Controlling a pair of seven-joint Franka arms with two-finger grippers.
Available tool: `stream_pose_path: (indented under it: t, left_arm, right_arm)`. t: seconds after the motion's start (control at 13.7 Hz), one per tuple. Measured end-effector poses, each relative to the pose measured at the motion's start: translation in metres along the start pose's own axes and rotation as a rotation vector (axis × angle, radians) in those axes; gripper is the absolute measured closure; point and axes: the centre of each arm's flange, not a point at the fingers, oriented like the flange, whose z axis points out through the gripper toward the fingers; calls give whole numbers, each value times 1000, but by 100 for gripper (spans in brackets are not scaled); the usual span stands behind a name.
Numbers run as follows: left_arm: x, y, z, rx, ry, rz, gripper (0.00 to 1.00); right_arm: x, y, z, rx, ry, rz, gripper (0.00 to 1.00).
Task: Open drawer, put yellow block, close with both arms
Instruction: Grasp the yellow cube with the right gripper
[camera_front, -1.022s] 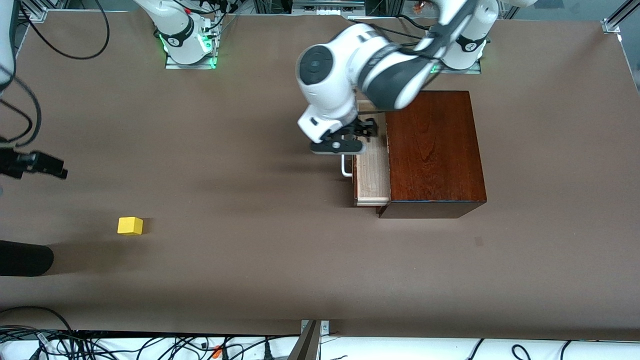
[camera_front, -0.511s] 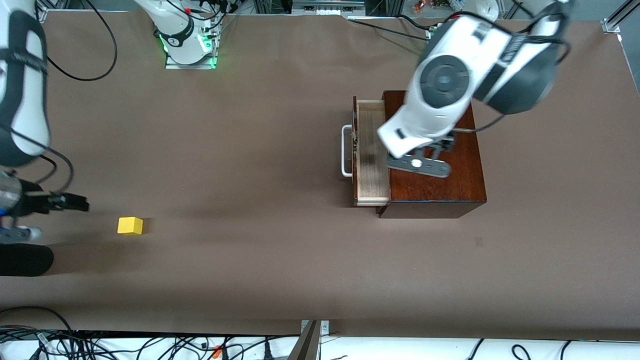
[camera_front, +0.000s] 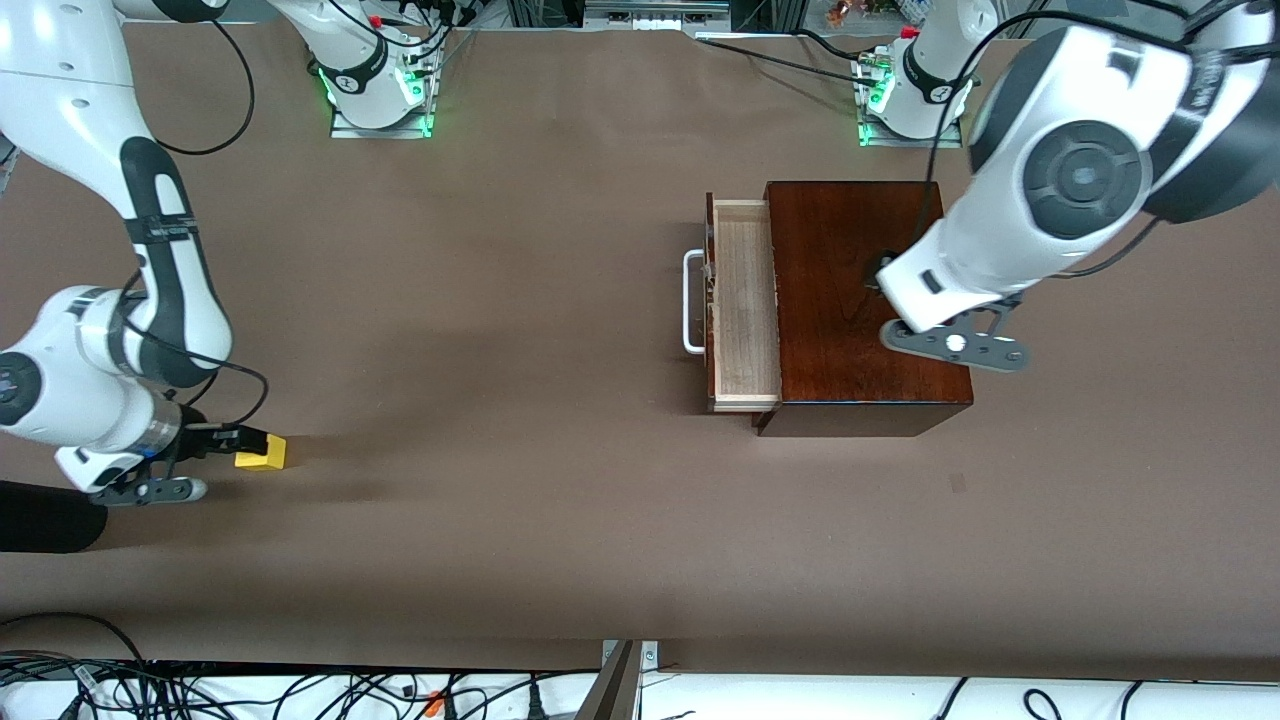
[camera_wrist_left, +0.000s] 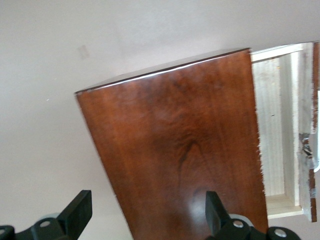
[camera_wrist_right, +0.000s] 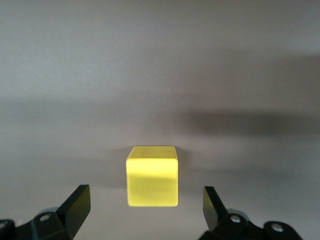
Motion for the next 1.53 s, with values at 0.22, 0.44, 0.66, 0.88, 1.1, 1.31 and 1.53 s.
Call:
stream_pose_path:
  t: [0.22,0.44,0.66,0.88,1.1,1.31,1.53]
  left_arm:
    - [-13,-25,-13,1,-9,-32,0]
    - [-26,-55,-24,-1,-23,-54,0]
    - [-38,-96,-36,-5,-3,-78,0]
    - [-64,-137,-56,-75,66,-152,0]
    - [-86,-170,-52,-86,148,-213,0]
    - [-115,-163,-47,-82,179,-213,0]
    - [-125,-162,-45,-77,202,-185,0]
  right_arm:
    - [-7,5,13,-2,7,9,0]
    - [-9,5,32,-3,6,10,0]
    - [-9,6,47,-5,15,11,1]
    - [-7,6,60,-9,47,13,15]
    - [-5,4,62,-9,58,7,45]
    - [-2,4,47,-3,33,-9,45]
    - [8,5,-40,18,-41,-18,45]
